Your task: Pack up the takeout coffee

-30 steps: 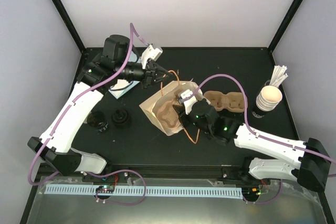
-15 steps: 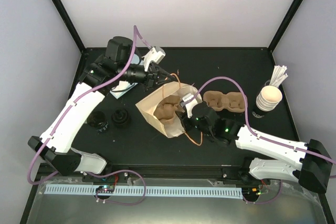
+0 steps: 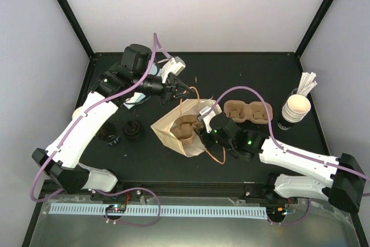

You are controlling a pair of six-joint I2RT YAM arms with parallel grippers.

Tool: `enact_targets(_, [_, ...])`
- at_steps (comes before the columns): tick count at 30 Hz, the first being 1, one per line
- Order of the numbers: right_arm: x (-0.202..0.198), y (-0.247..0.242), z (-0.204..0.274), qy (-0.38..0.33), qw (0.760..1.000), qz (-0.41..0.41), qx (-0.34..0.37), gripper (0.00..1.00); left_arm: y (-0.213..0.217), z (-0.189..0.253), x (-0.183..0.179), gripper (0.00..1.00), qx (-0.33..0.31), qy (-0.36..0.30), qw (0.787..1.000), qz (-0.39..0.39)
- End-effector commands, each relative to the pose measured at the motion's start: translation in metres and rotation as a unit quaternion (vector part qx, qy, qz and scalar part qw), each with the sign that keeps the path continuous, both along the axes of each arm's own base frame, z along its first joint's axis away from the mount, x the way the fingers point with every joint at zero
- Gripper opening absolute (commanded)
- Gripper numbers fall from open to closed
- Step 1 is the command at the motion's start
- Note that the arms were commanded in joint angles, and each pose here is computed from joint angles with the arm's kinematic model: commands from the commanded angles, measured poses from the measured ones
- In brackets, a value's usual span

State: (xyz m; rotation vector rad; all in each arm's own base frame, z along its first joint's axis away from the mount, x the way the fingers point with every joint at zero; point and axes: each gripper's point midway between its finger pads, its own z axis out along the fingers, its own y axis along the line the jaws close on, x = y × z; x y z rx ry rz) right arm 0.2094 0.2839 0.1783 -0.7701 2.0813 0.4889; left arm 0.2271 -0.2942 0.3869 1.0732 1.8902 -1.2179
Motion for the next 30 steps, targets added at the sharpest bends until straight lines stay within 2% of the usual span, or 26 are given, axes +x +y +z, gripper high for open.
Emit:
enact_targets(1, [-0.005,0.006,0.018,-0.004,1.0,0.019,0.01,0.45,0.001,0.0,-0.006,0.01,0.001,-0.012,1.0,-0.007])
enact_targets(4, [-0.007,0.005,0.024,-0.016,0.999,0.034,0.007,0.46,0.001,-0.001,-0.008,0.02,0.001,-0.011,1.0,-0.009])
enact_targets(7, [-0.02,0.013,0.026,-0.016,0.996,0.089,0.0,0.46,0.002,-0.001,-0.011,0.01,0.0,-0.011,1.0,-0.012])
enact_targets(16, [-0.041,0.029,-0.007,0.027,0.984,0.17,-0.047,0.4,0.005,-0.002,-0.01,0.02,0.005,-0.021,1.0,-0.004])
enact_targets(22, [-0.063,0.041,-0.027,-0.04,0.973,0.211,-0.089,0.4,0.007,-0.005,-0.013,0.02,0.011,-0.019,1.0,-0.007])
enact_targets(30, [-0.092,0.053,-0.052,-0.162,0.926,0.292,-0.177,0.41,0.01,-0.017,-0.034,0.02,0.013,-0.01,0.999,-0.043])
